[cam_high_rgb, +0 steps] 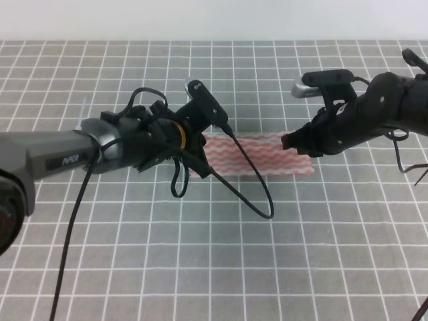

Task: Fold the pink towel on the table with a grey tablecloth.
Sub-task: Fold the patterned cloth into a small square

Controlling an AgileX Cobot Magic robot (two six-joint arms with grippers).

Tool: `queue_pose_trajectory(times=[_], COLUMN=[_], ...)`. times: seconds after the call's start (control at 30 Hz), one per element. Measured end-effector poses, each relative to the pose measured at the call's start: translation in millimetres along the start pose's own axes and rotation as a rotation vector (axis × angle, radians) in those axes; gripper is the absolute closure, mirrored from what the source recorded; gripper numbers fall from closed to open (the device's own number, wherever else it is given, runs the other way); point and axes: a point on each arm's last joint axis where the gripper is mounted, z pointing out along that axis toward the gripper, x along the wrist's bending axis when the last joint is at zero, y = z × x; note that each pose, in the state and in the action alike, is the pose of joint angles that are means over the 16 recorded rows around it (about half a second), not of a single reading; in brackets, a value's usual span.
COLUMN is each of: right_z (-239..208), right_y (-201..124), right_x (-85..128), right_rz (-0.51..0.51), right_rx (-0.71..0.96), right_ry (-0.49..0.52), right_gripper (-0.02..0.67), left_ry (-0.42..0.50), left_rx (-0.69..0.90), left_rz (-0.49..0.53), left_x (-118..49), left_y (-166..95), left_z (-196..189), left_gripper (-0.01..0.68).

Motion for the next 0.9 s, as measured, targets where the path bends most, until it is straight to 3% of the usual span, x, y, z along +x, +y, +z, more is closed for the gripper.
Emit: queue_pose_trajectory(times=[0.27, 0.43, 0.67, 0.9], right_z=[-0.1, -0.5, -0.6, -1.1], right_y=[2.7, 6.0, 9.8, 10.7], right_x=[-0.6, -1.4, -2.3, -5.9], right_rz=[0.0, 0.001, 0.002, 0.013], right_rx=[-0.03, -0.065, -0.108, -0.115], right_ry=[-0.006, -0.013, -0.022, -0.028], right_gripper=[0.427, 0.339, 0.338, 0.356], left_ry=[0.001, 0.004, 0.01, 0.028], left_rx=[-0.02, -0.031, -0.037, -0.013], left_rz=[-0.003, -0.011, -0.036, -0.067], left_x=[0.9, 3.9, 9.2, 18.4], left_y=[-0.3, -3.2, -10.9, -15.4], left_z=[1.9, 4.4, 10.1, 12.8], left_gripper=[0.637, 0.553, 0.413, 0.351])
